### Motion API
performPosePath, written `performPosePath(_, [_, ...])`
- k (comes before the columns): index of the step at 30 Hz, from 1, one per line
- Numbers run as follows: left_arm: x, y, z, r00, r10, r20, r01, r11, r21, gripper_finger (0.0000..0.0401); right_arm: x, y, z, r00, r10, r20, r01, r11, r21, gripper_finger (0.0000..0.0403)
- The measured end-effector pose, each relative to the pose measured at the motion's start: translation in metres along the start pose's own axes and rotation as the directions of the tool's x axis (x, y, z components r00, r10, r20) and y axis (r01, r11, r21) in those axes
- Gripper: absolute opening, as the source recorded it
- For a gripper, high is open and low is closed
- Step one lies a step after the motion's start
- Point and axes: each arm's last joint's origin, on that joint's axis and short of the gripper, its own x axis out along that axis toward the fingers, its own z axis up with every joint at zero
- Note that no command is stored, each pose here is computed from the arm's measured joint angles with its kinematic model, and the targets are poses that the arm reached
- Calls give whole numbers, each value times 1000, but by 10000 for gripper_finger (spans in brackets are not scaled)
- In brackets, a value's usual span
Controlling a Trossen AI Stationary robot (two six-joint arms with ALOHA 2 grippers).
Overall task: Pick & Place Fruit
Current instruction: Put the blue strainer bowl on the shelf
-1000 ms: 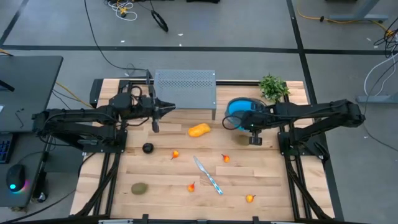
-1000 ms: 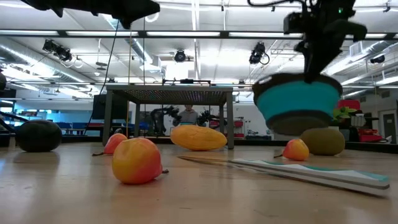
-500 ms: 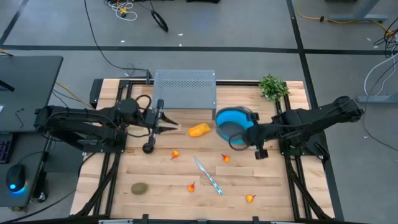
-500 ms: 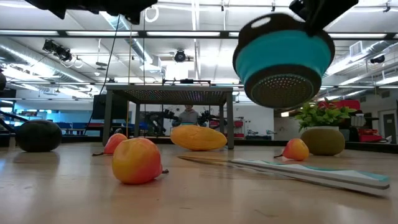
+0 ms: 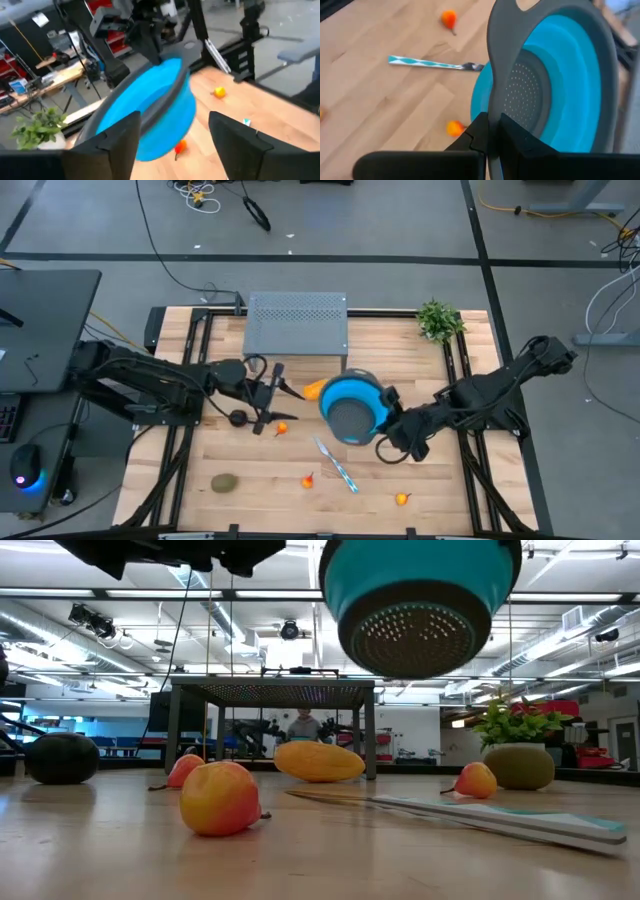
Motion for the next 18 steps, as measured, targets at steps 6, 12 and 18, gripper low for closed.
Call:
performPosePath(6, [17, -10, 7, 998, -61, -29, 62, 998, 21, 257, 21, 5, 6, 999, 18, -35, -20, 998, -55, 24])
performPosePath(12, [38, -17, 6, 969, -91, -231, 104, 993, 47, 249, 31, 5, 14, 1000, -3, 12, 4, 995, -95, 24])
performPosePath(18, [49, -15, 14, 954, -70, -292, 93, 994, 65, 250, 37, 7, 19, 998, 40, 46, -36, 995, -97, 24])
